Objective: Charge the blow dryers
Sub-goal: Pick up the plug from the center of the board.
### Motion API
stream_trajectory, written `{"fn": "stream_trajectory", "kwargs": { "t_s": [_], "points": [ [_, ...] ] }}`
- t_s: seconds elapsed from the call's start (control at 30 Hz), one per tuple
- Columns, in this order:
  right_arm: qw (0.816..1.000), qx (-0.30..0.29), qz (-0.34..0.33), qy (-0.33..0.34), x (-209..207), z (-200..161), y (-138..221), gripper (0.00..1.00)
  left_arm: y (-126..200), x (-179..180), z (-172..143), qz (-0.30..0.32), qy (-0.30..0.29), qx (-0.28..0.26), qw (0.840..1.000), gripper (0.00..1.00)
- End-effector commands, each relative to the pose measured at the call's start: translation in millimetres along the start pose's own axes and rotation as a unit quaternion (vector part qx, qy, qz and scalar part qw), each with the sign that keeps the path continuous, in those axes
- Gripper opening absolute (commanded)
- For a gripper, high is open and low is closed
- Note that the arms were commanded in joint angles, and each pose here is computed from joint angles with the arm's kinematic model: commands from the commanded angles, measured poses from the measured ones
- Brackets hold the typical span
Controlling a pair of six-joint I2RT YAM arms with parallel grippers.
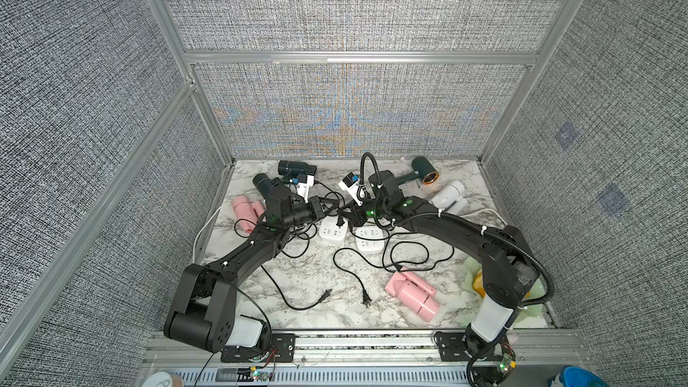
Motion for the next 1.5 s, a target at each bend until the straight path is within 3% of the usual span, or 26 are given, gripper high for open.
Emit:
{"fn": "stream_trajectory", "kwargs": {
  "t_s": [0.0, 0.1, 0.37, 0.5, 0.83, 1.2, 1.47],
  "points": [
    [1.000, -0.005, -0.005, 0.004, 0, 3, 0, 0.03, 2, -6, 2, -0.012, -0.027, -0.008, 1.000, 0.08],
    [1.000, -0.011, -0.012, 0.001, 0, 4, 3, 0.08, 2, -8, 2, -0.014, -0.031, -0.006, 0.999, 0.05],
    [1.000, -0.015, -0.020, -0.009, 5, 5, 16, 0.42, 7, -9, 1, -0.014, -0.039, -0.030, 0.999, 0.00],
    [0.999, -0.010, -0.026, -0.017, 7, -2, 21, 0.47, 8, -9, 0, -0.006, -0.040, -0.032, 0.999, 0.00],
    [0.996, 0.010, -0.064, -0.060, 5, -5, 4, 0.47, 10, -9, -1, -0.001, -0.041, -0.041, 0.998, 0.00],
    [0.974, 0.041, -0.188, -0.119, 16, -3, -7, 0.44, 6, -9, 2, 0.000, -0.032, -0.053, 0.998, 0.00],
    [0.973, 0.056, -0.191, -0.119, 18, 0, -14, 0.35, 2, -7, 1, 0.009, -0.031, -0.051, 0.998, 0.00]
  ]
}}
Point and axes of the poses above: each gripper's point midway between its finger pads, its own y axis back along the fingers, its own x axis along the line the jaws close on, z = x × y, the point moved 10 cm from there along y, back along the fingers, and after that the axes turned 12 degrees about y, right-handed, at the moved point
